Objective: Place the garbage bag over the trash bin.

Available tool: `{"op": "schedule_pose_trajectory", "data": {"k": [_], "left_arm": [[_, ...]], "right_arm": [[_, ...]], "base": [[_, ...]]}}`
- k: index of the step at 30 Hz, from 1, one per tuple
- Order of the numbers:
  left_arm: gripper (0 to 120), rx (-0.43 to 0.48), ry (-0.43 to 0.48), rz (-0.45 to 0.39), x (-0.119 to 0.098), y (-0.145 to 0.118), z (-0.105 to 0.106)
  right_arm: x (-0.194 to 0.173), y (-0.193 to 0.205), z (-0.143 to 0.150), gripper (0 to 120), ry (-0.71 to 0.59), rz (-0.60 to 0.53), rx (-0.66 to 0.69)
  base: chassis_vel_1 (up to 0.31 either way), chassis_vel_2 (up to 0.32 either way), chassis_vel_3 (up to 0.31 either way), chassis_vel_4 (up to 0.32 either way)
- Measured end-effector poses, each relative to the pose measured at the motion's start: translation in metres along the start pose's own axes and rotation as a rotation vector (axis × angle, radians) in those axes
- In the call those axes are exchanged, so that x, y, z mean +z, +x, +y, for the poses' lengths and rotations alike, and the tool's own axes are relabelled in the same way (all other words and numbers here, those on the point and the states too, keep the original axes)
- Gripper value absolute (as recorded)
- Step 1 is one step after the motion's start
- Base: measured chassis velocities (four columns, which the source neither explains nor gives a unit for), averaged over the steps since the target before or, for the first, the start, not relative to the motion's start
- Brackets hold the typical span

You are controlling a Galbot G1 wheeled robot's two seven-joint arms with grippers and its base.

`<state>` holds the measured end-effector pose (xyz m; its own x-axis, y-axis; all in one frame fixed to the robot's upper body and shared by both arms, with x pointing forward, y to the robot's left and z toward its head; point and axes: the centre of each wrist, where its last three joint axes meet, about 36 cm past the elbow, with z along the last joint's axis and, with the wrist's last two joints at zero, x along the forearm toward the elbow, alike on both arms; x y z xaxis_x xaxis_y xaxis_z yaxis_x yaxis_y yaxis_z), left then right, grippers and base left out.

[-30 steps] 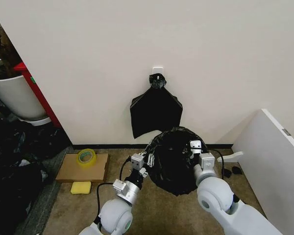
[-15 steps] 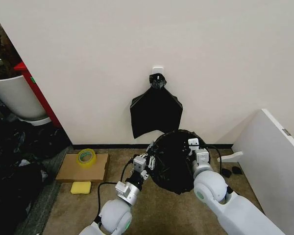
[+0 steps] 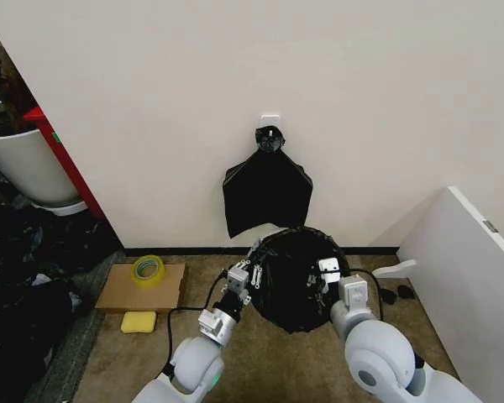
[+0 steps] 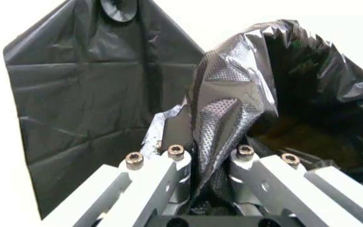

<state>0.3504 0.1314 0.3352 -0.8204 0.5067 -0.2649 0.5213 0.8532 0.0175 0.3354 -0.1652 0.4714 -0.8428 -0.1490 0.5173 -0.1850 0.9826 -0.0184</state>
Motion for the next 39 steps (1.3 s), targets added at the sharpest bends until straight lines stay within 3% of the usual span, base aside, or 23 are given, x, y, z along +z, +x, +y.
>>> {"op": "schedule_pose_trajectory", "data": {"k": [12, 25, 30, 35, 39], "left_arm": [[4, 0.038, 0.017, -0.053, -0.009, 0.005, -0.002], [4, 0.042, 0.032, -0.053, -0.012, 0.011, -0.007], [4, 0.033, 0.022, -0.043, -0.008, 0.011, -0.003], [4, 0.030, 0.012, -0.030, -0.003, 0.011, 0.001], [4, 0.034, 0.014, -0.030, -0.002, 0.010, -0.001]], "right_arm": [[0.007, -0.058, 0.013, 0, 0.083, 0.003, 0.086], [0.042, -0.114, -0.011, 0, 0.186, -0.232, 0.161], [0.046, -0.096, -0.010, 0, 0.180, -0.279, 0.127], [0.022, -0.035, 0.012, 0, 0.046, -0.150, 0.019], [0.010, -0.018, 0.015, 0, 0.016, -0.065, -0.002]], "base": [[0.000, 0.000, 0.000, 0.000], [0.000, 0.000, 0.000, 0.000], [0.000, 0.000, 0.000, 0.000], [0.000, 0.000, 0.000, 0.000], [0.000, 0.000, 0.000, 0.000]]}}
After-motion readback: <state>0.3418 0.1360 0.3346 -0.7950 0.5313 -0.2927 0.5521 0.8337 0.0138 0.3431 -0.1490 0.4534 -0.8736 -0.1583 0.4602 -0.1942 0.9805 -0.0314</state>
